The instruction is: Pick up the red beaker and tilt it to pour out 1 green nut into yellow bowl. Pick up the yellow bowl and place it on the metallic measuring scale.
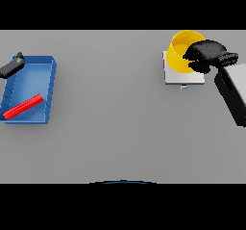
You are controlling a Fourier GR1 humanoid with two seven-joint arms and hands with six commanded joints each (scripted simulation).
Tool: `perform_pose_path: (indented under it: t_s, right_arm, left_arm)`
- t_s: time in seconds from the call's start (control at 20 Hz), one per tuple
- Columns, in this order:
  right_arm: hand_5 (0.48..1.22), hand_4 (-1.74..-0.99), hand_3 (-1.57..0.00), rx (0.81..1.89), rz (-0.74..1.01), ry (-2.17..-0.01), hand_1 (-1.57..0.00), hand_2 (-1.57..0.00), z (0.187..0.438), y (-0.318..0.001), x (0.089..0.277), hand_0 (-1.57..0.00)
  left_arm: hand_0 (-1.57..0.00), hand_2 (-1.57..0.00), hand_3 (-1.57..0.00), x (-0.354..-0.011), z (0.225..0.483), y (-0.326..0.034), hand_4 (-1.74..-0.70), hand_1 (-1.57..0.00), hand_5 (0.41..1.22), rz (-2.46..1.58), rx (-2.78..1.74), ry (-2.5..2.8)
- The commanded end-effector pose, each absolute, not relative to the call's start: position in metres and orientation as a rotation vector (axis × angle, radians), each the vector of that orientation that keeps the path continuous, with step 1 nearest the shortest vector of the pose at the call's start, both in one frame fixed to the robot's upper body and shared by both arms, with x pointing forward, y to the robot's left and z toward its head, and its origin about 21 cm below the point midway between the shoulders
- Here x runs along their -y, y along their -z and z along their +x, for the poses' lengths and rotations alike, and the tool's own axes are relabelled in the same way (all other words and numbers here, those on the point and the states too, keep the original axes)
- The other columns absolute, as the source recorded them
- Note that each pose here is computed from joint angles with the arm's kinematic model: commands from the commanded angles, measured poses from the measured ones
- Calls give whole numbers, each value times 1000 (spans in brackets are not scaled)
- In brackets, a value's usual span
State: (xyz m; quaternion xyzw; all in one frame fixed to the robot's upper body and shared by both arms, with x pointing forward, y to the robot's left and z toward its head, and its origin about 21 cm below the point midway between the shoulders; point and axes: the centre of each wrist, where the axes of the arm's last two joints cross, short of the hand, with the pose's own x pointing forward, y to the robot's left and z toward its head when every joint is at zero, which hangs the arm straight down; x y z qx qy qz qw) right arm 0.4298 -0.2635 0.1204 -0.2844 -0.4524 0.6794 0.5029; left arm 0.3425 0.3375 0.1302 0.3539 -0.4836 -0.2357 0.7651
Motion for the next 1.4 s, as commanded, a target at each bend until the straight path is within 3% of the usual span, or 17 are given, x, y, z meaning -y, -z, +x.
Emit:
perform_pose_path:
  t_s: [0.0,0.3,0.5,0.6,0.65,0.7,0.8,0.95,1.1,1.35]
  right_arm:
    - [1221,-1724,-1360,1095,-690,-1636,-1566,-1571,432,-118,268,-1571]
    - [1221,-1727,-1500,1055,-696,-1602,-1499,-1565,439,-93,265,-1571]
    - [1221,-1721,-1481,1056,-672,-1596,-1420,-1568,442,-90,271,-1548]
    - [1221,-1728,-1165,1041,-649,-1593,-1411,-1569,443,-89,272,-1536]
    - [1221,-1659,-1022,1036,-648,-1587,-1443,-1496,443,-87,270,-1543]
    - [1134,-1596,-907,1024,-640,-1566,-1350,-1348,443,-85,270,-1525]
    - [983,-1504,-762,1018,-629,-1565,-866,-954,445,-88,273,-975]
    - [851,-1425,-635,1010,-613,-1567,-443,-597,446,-86,272,-499]
    - [780,-1385,-541,1010,-597,-1586,-226,-390,448,-85,271,-255]
    - [737,-1325,-387,991,-597,-1623,-73,-173,450,-85,269,-83]
  left_arm:
    - [1,1,1,-338,341,-130,-814,1,757,773,1048,519]
    - [1,1,1,-334,345,-128,-796,1,729,767,1055,523]
    - [1,1,1,-337,346,-129,-806,1,734,768,1052,518]
    - [1,1,1,-336,347,-132,-811,1,740,771,1057,520]
    - [1,1,1,-334,346,-129,-813,1,745,758,1057,527]
    - [1,1,1,-332,346,-127,-812,1,745,756,1054,525]
    - [1,1,1,-331,347,-127,-815,1,744,752,1046,517]
    - [1,1,1,-333,349,-128,-805,1,740,768,1037,533]
    - [1,1,1,-332,354,-123,-810,1,739,758,1040,518]
    - [1,1,1,-335,352,-124,-816,1,733,756,1041,504]
